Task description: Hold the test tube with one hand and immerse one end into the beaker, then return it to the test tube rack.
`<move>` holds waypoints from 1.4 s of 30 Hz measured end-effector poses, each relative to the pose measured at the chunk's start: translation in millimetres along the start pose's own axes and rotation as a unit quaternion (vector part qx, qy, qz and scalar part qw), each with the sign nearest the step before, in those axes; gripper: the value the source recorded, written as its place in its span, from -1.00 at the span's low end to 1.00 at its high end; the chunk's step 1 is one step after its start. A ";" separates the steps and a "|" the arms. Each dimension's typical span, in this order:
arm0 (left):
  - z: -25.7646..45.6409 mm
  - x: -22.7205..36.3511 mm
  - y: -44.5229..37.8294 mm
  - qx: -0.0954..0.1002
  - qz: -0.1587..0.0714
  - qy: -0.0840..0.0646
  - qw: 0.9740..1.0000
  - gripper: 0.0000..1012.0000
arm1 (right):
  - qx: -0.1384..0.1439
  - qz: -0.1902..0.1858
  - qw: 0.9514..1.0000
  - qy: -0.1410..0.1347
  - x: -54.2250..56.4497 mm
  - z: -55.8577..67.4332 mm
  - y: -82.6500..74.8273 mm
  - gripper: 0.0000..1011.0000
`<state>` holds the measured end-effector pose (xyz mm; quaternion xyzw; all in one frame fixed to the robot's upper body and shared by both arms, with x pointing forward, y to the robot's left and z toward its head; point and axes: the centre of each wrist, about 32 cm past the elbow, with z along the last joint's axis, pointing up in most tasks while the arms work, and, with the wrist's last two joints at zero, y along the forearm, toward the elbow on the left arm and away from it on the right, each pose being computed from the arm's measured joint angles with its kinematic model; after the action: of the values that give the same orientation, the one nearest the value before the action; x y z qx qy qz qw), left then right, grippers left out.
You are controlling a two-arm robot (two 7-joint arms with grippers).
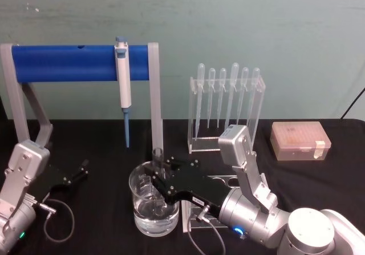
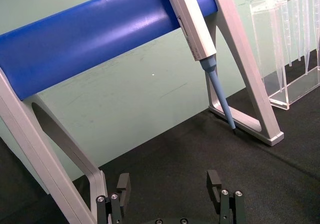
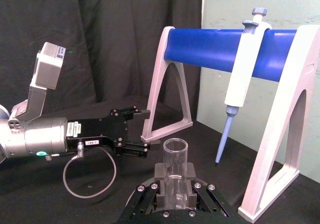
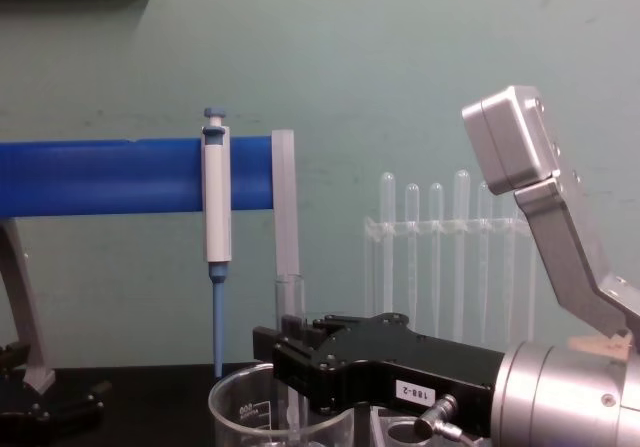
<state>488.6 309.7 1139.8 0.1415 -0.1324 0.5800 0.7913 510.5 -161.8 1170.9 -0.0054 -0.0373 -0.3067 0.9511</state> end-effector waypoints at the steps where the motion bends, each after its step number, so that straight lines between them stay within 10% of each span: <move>1: 0.0 0.0 0.0 0.000 0.000 0.000 1.000 0.98 | 0.000 0.000 1.000 0.000 0.0 0.1 0.0 -0.56; 42: 0.0 0.0 0.0 0.000 0.000 0.000 1.000 0.98 | 0.000 0.000 1.000 0.000 0.0 0.0 0.0 -0.56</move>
<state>488.6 309.7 1139.8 0.1415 -0.1325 0.5799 0.7913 510.5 -161.8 1170.9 -0.0053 -0.0374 -0.3066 0.9511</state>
